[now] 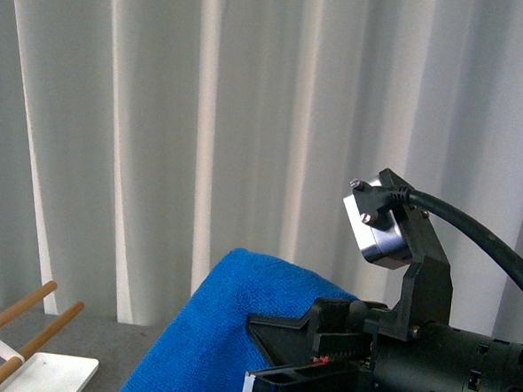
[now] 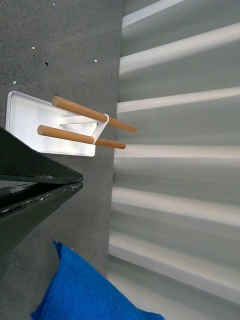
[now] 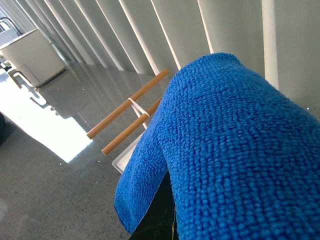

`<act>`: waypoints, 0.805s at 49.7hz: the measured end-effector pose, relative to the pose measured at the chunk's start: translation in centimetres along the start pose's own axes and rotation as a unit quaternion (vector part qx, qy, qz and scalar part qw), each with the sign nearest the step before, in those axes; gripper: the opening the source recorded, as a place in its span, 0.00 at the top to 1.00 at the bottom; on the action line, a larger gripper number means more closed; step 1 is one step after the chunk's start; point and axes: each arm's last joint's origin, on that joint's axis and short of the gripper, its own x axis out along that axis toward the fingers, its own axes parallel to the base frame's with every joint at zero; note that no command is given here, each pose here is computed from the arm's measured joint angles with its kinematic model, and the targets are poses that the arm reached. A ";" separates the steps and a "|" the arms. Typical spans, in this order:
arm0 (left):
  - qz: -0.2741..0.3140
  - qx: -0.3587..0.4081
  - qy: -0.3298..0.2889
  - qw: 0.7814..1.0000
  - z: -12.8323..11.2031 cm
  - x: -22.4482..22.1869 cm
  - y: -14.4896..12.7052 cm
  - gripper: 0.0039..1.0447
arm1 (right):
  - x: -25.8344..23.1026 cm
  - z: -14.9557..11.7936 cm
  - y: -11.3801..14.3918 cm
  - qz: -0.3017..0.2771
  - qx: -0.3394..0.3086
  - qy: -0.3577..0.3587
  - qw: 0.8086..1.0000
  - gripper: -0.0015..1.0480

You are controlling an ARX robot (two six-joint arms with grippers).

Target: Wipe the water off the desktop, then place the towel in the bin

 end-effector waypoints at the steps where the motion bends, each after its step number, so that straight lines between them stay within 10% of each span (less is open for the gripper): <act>1: 0.000 0.000 0.000 1.000 0.0 -0.1 0.0 0.97 | 0.0 0.0 0.0 0.000 0.000 0.001 1.000 0.97; 40: 0.000 0.000 0.003 1.000 -0.3 -2.1 0.0 0.97 | 0.1 -0.2 0.6 0.012 -0.003 0.013 1.000 0.97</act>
